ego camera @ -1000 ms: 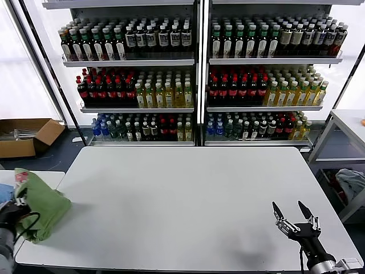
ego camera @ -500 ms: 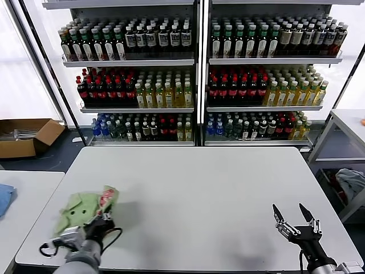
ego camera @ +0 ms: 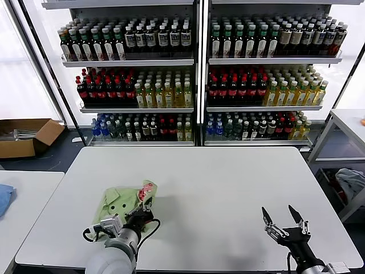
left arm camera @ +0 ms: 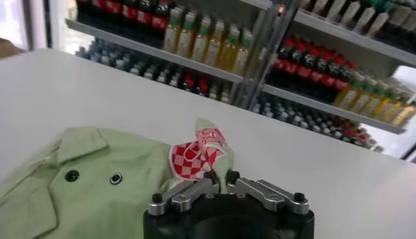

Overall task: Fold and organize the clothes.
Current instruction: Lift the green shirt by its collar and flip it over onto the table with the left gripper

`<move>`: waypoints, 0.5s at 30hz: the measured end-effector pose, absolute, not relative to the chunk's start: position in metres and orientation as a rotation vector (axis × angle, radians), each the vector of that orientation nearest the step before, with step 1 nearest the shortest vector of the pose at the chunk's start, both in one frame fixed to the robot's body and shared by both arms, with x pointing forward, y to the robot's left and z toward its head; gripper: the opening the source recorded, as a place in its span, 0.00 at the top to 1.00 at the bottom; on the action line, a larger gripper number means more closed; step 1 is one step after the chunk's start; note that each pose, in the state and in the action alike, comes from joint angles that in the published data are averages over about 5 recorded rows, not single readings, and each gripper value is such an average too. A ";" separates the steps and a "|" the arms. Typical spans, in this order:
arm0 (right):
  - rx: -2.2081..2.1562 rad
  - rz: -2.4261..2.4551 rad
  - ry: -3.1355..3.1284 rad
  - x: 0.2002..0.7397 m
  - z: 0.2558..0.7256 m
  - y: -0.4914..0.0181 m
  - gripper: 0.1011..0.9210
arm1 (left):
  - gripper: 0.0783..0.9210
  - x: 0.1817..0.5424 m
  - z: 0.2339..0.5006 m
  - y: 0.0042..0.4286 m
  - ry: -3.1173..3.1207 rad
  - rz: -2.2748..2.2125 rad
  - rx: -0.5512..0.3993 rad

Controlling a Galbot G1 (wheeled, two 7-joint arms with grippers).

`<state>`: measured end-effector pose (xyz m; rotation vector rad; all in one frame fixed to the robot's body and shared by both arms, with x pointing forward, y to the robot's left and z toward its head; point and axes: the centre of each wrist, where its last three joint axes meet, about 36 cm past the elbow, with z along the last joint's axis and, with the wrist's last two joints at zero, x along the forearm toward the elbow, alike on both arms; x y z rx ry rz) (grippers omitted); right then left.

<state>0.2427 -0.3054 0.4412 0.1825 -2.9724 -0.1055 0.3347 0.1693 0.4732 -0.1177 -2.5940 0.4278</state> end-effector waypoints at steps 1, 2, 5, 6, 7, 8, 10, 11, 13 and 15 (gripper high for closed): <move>0.193 -0.102 -2.968 0.244 0.441 -0.302 0.12 | 0.85 0.335 0.475 0.168 -2.592 0.440 -0.136; 0.205 -0.101 -2.963 0.245 0.441 -0.299 0.12 | 0.81 0.335 0.476 0.167 -2.591 0.453 -0.154; 0.240 -0.105 -2.945 0.250 0.440 -0.288 0.12 | 0.71 0.336 0.481 0.166 -2.593 0.496 -0.206; 0.253 -0.109 -2.939 0.252 0.439 -0.284 0.12 | 0.68 0.336 0.483 0.166 -2.595 0.511 -0.222; 0.267 -0.115 -2.931 0.254 0.438 -0.280 0.12 | 0.65 0.335 0.485 0.166 -2.599 0.526 -0.237; 0.281 -0.125 -2.922 0.257 0.437 -0.276 0.12 | 0.60 0.335 0.486 0.167 -2.603 0.541 -0.250; 0.311 -0.153 -2.901 0.263 0.433 -0.265 0.12 | 0.54 0.335 0.490 0.169 -2.616 0.568 -0.274; 0.327 -0.171 -2.889 0.266 0.431 -0.259 0.12 | 0.50 0.334 0.492 0.171 -2.624 0.580 -0.283; 0.359 -0.210 -2.863 0.274 0.426 -0.246 0.12 | 0.44 0.334 0.496 0.176 -2.642 0.600 -0.295; 0.395 -0.249 -2.835 0.283 0.420 -0.231 0.12 | 0.37 0.334 0.501 0.182 -2.660 0.613 -0.300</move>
